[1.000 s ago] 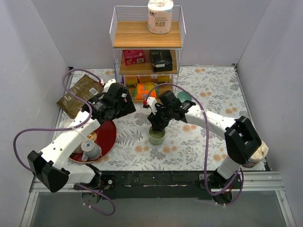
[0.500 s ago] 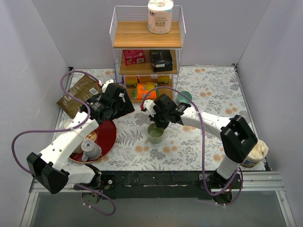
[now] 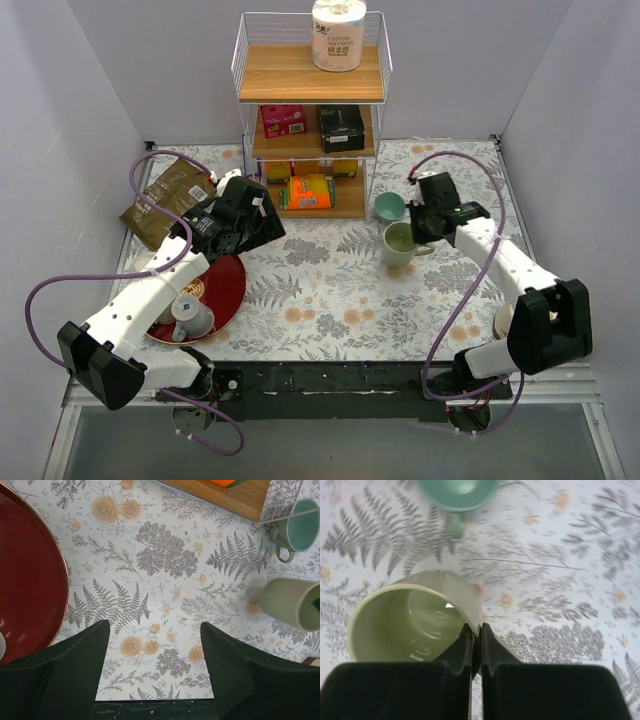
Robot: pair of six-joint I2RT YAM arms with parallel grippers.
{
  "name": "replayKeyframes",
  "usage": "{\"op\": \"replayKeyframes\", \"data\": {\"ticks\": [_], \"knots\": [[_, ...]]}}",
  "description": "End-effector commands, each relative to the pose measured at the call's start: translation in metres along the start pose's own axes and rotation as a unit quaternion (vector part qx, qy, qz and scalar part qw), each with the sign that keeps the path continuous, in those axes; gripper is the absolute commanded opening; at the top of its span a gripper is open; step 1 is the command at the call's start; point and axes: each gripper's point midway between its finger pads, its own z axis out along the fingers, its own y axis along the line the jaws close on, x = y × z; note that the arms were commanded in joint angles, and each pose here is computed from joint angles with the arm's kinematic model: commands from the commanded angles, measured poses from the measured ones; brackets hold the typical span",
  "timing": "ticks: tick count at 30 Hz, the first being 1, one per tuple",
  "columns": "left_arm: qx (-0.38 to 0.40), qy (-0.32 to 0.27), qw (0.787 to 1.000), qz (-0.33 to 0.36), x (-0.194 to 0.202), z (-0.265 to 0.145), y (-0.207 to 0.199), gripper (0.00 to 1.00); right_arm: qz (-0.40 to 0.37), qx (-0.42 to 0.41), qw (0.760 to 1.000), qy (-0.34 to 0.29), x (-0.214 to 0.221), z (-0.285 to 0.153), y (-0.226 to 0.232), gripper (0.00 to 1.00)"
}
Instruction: Turn the mug right side up
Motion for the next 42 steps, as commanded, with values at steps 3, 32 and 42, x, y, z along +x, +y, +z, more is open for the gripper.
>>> {"op": "replayKeyframes", "data": {"ticks": [3,32,42], "knots": [[0.011,-0.004,1.000,-0.003,-0.001,-0.003,0.000,0.73,0.234,0.055,0.968,-0.072,-0.035,-0.049,-0.059,0.01],[-0.018,-0.018,0.998,-0.048,-0.001,-0.023,0.023,0.98,0.468,0.184,0.862,-0.058,-0.062,0.048,-0.162,0.01],[-0.039,-0.026,0.997,-0.058,-0.006,-0.021,0.028,0.98,0.445,0.156,0.878,-0.078,-0.079,0.046,-0.141,0.41]]}}
